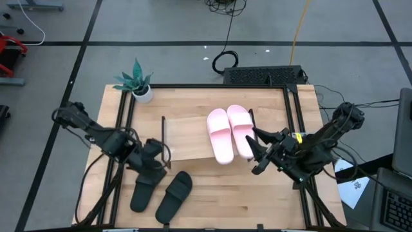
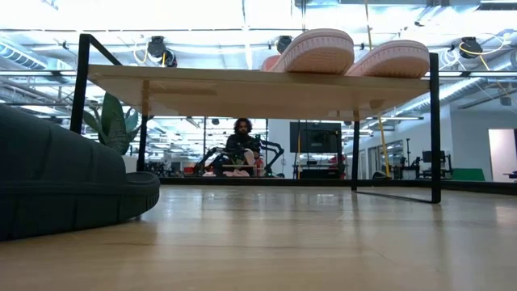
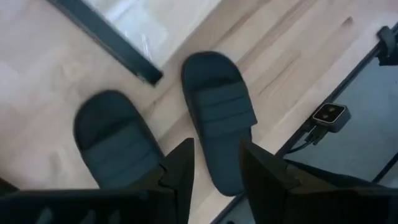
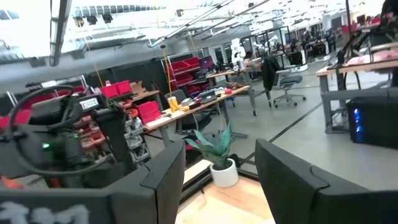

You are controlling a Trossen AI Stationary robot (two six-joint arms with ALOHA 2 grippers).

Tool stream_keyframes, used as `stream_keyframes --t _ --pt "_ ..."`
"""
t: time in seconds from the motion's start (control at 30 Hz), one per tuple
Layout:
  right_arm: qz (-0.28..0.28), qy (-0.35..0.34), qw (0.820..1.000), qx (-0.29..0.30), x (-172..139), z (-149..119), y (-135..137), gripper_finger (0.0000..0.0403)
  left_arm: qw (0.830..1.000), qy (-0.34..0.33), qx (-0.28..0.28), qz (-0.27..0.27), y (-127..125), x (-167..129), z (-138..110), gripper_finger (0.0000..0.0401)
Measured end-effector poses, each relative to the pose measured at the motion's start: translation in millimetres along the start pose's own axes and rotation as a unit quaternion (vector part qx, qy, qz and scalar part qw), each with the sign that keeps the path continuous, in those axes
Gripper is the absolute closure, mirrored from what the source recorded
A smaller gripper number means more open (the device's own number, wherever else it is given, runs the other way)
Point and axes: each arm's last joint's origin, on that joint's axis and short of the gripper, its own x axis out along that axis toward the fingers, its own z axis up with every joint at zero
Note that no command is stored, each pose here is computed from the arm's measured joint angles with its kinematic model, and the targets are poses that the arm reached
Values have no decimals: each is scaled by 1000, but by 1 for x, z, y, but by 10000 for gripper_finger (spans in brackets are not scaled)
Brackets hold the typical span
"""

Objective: Pick and place slides into the shelf
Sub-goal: Adjust the shelf

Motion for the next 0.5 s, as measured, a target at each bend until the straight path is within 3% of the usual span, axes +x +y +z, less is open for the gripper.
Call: stream_keyframes --t 0.5 --pt "-2 1 998 -69 0 2 -1 220 997 -41 -52 -37 -2 46 -36 279"
